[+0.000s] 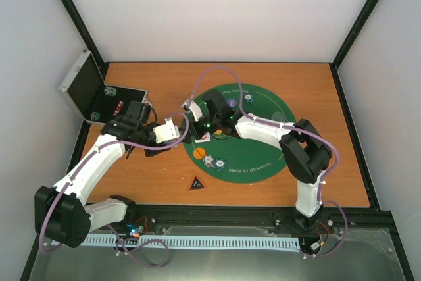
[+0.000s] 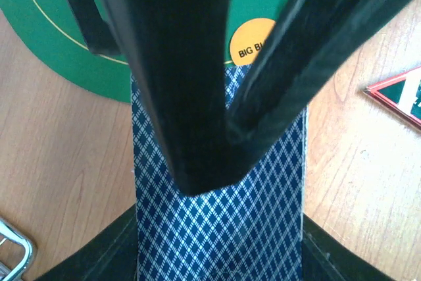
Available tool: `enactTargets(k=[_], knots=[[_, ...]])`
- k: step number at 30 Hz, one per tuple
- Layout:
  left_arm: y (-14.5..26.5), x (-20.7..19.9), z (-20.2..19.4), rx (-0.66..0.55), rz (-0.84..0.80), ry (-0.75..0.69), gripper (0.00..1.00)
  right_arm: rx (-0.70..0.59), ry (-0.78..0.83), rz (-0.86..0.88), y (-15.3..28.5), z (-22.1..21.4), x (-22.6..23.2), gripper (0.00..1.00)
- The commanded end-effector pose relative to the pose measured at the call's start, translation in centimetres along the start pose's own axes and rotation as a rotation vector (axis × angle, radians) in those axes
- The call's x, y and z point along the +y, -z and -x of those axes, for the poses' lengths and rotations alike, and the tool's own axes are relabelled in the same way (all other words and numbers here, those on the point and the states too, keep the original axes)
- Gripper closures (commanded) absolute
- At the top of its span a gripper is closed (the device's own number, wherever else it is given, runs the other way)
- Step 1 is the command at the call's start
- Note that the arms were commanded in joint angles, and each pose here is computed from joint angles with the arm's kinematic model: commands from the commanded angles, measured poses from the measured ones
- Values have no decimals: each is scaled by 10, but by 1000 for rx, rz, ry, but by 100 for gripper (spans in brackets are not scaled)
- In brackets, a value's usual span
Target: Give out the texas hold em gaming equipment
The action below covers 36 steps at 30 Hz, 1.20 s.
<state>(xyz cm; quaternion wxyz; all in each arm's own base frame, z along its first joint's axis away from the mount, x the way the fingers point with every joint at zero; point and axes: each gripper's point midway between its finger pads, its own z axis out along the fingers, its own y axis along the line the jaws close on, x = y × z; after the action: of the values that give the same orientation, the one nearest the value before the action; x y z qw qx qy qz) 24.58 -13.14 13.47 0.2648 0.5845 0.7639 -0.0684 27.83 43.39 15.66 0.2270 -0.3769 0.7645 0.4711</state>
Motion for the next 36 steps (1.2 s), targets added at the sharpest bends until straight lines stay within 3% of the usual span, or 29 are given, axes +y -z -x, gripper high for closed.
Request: enactTargets(k=[1,10,30,36], knots=[[18,10,24,-87,39,-59,52,17,-8,41,-10,3,5,4],[20,12,27,-96,46,-67,52,65,-13,-8,-20,-10,-12,6],[18,12,23,-85,57,-68,52,91,8,-158,12,-11,-30,9],[17,12,22,-82,58,-66,52,87,24,-94,18,-3,-11,19]])
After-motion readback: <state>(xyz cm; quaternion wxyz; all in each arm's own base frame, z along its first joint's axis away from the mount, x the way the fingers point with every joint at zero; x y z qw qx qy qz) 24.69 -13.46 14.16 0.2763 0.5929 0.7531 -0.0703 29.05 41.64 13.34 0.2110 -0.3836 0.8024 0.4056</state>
